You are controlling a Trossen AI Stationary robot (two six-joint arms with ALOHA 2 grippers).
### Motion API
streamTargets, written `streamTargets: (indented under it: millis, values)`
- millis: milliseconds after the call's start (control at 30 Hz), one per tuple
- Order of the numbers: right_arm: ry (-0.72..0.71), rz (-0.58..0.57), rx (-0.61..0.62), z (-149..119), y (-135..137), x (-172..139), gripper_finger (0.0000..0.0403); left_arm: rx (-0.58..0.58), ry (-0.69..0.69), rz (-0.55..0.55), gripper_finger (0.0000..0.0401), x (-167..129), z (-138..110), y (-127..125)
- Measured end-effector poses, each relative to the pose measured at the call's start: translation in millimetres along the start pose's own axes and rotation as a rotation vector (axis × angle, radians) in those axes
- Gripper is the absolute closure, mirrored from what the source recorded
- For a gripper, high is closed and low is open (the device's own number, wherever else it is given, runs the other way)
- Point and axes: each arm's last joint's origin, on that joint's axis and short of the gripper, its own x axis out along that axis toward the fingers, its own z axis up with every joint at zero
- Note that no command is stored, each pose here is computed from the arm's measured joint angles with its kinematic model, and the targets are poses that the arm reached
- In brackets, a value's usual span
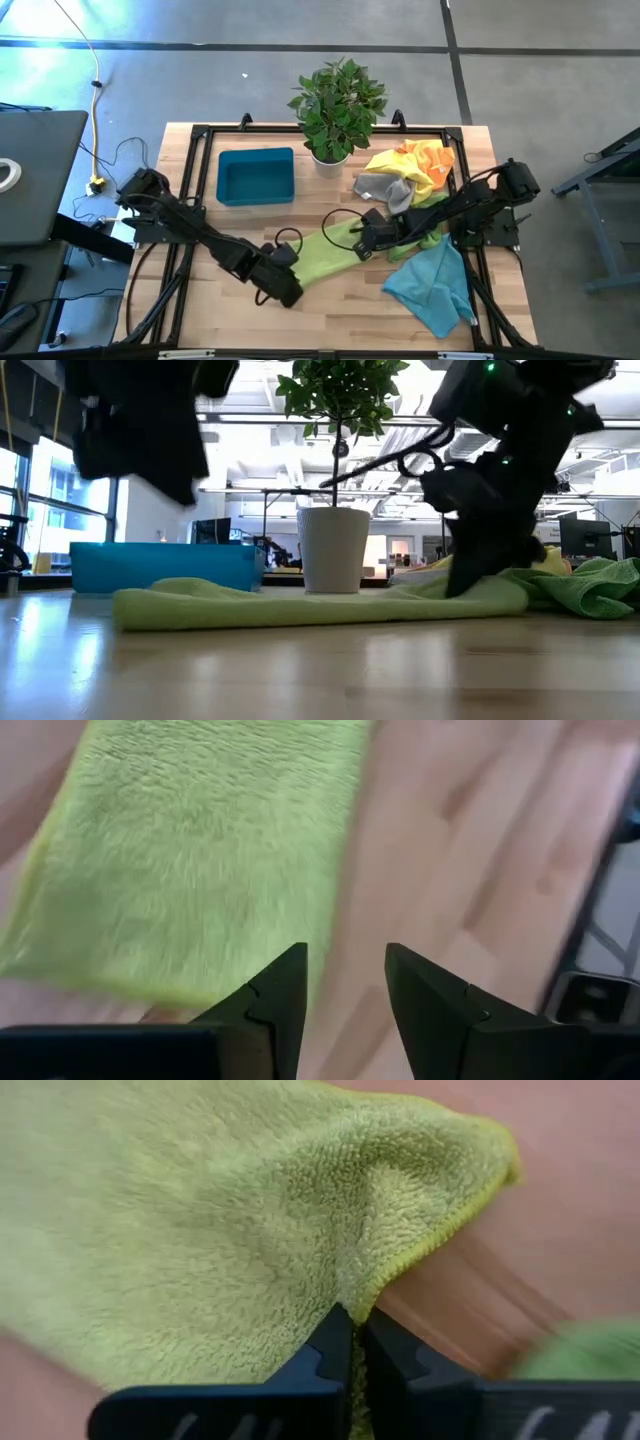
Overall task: Fold microfiber towels
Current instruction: Fold the light green towel
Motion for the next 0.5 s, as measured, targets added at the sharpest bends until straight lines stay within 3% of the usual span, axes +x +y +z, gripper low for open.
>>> streamTargets:
  millis: [67, 267, 500]
  values:
    - [0.039, -0.079, -0.015, 2, 2, -7, 0.0402, 0.062, -0.038, -0.028, 0.0275, -7, 7, -9]
    - [0.015, -0.165, -0.031, 21, 26, -37, 0.0402, 0.269, -0.081, -0.018, 0.0275, -41, 27, -12]
    - [-0.025, -0.195, 0.054, 43, 51, -66, 0.0402, 0.327, -0.115, -0.051, 0.0275, -99, 35, 0]
